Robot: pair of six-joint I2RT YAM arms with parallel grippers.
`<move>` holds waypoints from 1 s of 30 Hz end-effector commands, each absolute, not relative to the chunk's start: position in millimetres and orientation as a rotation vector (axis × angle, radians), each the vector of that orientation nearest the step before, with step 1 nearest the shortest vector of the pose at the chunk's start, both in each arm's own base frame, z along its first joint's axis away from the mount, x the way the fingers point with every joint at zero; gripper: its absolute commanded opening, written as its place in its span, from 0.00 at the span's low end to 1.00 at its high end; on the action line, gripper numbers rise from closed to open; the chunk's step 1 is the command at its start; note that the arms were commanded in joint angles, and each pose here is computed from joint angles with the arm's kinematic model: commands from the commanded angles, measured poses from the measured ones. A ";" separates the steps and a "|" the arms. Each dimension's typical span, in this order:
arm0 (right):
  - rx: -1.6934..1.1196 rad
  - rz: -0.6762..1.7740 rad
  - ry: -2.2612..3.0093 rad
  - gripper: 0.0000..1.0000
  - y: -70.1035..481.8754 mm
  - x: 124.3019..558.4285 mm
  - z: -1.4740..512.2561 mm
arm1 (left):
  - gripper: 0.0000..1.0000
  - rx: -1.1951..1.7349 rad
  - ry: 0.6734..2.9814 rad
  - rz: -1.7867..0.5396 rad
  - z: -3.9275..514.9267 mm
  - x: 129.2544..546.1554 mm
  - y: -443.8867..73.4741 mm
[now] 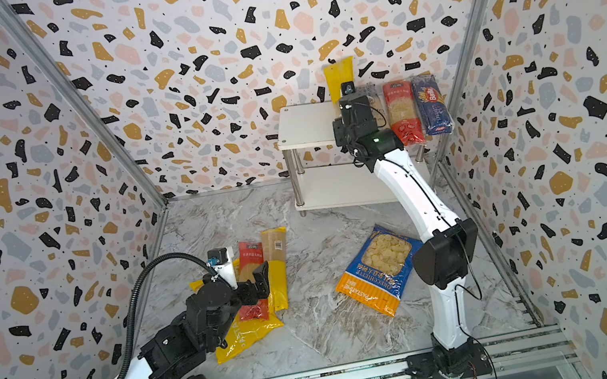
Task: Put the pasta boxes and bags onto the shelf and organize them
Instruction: 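Carry the yellow-banded pack up and stand it beside the Ankara pack, then open the right gripper and move it back down toward the table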
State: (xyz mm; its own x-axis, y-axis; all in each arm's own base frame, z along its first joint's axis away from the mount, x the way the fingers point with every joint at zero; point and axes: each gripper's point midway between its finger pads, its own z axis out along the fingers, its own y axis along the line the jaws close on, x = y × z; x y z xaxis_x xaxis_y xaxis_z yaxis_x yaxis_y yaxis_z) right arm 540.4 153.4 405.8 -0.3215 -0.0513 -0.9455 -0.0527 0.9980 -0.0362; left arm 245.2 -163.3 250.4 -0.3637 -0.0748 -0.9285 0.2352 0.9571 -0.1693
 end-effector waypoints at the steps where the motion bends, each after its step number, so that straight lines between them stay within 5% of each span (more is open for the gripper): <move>1: 0.001 0.035 1.731 0.52 136.5 508.7 482.2 | 1.00 0.094 1.875 -0.347 263.6 245.7 -162.9; 5: 0.010 0.032 1.714 0.69 134.9 501.7 491.4 | 0.99 0.086 1.871 -0.346 265.3 244.7 -160.2; 18: -0.088 0.072 1.662 0.73 173.9 422.9 520.6 | 1.00 0.036 1.902 -0.312 251.4 243.6 -150.1; 21: -0.142 0.129 1.673 0.78 195.0 387.7 497.5 | 1.00 0.020 1.933 -0.286 239.9 245.0 -149.0; 23: -0.171 0.176 1.685 0.94 206.1 362.9 476.5 | 1.00 0.008 1.957 -0.261 231.9 246.4 -147.7; 30: -0.214 0.411 1.852 0.97 222.0 295.5 362.9 | 0.99 -0.057 1.980 -0.194 223.9 246.7 -134.0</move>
State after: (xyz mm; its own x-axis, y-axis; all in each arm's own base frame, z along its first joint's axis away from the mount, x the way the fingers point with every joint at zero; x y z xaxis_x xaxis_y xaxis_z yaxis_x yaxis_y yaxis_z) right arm 309.0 220.4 382.4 -0.2656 -0.0431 -0.9631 -0.3388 0.9395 0.0514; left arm 247.2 -143.6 224.4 -0.4200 -0.0991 -0.9021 0.0967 0.9835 -0.1530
